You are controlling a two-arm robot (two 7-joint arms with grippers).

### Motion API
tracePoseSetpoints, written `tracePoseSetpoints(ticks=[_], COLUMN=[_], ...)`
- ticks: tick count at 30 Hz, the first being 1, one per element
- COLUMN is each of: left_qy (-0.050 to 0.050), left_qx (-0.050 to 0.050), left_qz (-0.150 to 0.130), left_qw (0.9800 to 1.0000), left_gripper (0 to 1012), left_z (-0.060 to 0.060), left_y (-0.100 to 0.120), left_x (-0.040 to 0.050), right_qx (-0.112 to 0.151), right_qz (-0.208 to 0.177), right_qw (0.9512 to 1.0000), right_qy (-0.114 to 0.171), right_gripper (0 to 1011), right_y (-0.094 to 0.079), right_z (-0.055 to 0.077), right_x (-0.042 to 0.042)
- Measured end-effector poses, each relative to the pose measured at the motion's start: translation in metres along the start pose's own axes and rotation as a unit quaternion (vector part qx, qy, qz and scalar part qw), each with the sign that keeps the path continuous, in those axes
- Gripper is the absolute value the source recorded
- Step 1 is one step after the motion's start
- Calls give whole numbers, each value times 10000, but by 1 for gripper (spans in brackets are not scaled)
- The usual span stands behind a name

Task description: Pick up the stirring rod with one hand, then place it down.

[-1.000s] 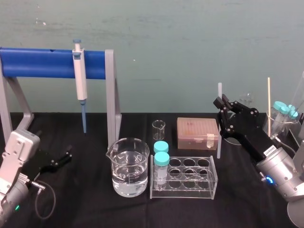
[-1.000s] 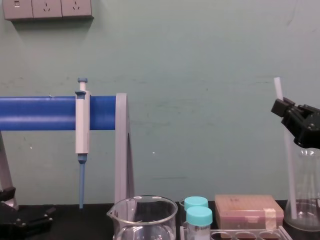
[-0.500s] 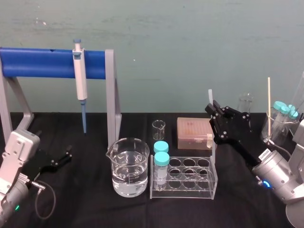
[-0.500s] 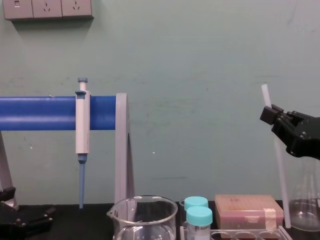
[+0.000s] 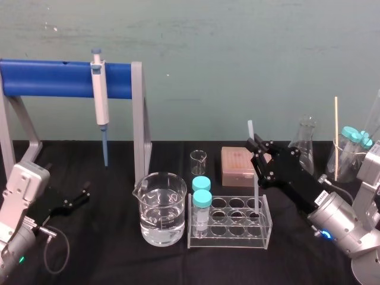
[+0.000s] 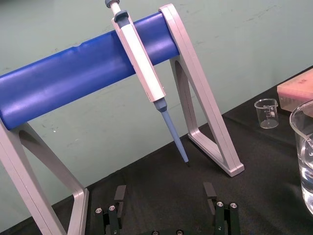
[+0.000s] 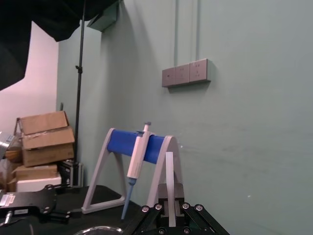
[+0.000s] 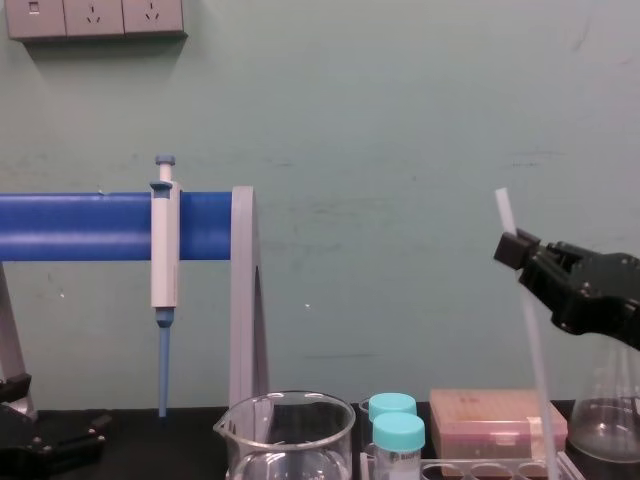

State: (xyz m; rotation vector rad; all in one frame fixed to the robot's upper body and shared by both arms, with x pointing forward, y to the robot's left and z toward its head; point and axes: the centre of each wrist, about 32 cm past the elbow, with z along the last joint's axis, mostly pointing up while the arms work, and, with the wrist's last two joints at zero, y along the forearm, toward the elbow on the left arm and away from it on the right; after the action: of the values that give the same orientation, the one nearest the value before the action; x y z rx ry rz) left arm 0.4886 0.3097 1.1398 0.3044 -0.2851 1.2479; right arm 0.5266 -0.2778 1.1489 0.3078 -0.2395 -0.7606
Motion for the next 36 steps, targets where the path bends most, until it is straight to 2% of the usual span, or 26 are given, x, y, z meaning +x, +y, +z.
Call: tracePoseSetpoints(ticks=[7, 23, 36], left_qy=[0, 0, 0], left_qx=[0, 0, 0], left_qz=[0, 0, 0], left_qw=[10000, 10000, 10000], left_gripper=[1000, 1000, 1000], left_z=[0, 0, 0], left_y=[0, 0, 0], left_x=[0, 0, 0], right_qx=[-101, -263, -529], right_qz=[82, 105, 47], right_qw=[9998, 9995, 9980], right_qy=[117, 145, 335], right_gripper=[66, 66, 66], right_y=[22, 17, 21], right_z=[-35, -66, -172], right_x=[-8, -15, 6])
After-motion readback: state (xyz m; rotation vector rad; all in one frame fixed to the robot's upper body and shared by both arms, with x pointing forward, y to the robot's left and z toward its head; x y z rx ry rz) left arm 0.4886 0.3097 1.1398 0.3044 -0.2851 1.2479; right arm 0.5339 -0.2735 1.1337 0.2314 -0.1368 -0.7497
